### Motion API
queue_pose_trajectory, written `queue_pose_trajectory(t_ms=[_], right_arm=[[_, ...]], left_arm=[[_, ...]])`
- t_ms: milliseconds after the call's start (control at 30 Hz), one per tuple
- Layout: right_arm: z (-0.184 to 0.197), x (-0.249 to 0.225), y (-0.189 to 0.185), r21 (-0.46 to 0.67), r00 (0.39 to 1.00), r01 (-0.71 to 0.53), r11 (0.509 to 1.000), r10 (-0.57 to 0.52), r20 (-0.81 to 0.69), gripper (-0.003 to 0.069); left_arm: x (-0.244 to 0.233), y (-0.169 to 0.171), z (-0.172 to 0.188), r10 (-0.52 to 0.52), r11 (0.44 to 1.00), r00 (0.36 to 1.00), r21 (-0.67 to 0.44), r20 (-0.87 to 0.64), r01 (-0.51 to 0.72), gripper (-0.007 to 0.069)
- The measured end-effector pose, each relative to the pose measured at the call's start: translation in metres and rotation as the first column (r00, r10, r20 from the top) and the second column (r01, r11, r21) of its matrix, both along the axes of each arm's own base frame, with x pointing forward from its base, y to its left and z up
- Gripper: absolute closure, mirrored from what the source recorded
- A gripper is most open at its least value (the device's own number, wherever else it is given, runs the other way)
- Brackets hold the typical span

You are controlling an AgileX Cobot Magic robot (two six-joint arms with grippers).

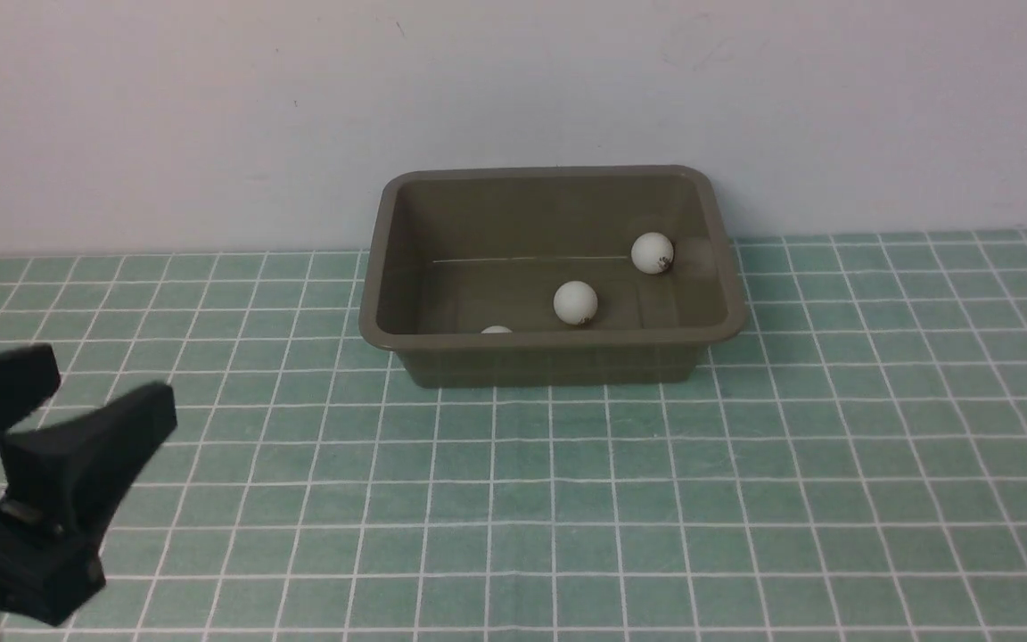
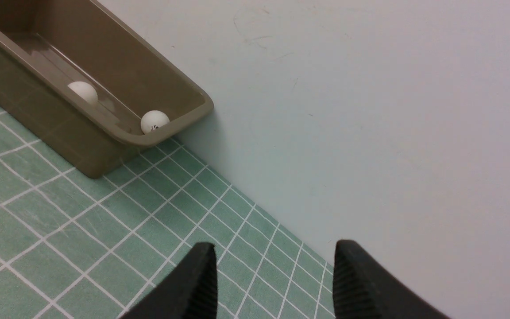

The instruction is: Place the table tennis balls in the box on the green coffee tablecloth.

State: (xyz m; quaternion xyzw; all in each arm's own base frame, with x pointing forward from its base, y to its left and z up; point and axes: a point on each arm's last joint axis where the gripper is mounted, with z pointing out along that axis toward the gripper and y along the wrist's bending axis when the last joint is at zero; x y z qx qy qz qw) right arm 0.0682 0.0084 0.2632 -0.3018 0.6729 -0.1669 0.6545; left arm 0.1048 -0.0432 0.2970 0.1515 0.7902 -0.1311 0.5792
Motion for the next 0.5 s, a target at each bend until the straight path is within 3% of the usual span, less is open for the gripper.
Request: queue_pose_trajectory(t_ms=[233, 500], right_arm=[[0.0, 0.0, 0.0, 0.0, 1.0, 0.0, 1.0, 0.0, -0.001, 0.0323], [0.0, 0.0, 0.0, 0.0, 1.0, 0.0, 1.0, 0.0, -0.001, 0.0323]], left_arm=[[-0.014, 0.009, -0.044, 0.038, 0.999, 0.999, 0.029, -0.001, -0.038, 0.0115], [-0.039, 0.036, -0.091, 0.305, 0.952, 0.949, 0.006, 0.078, -0.306, 0.0115]])
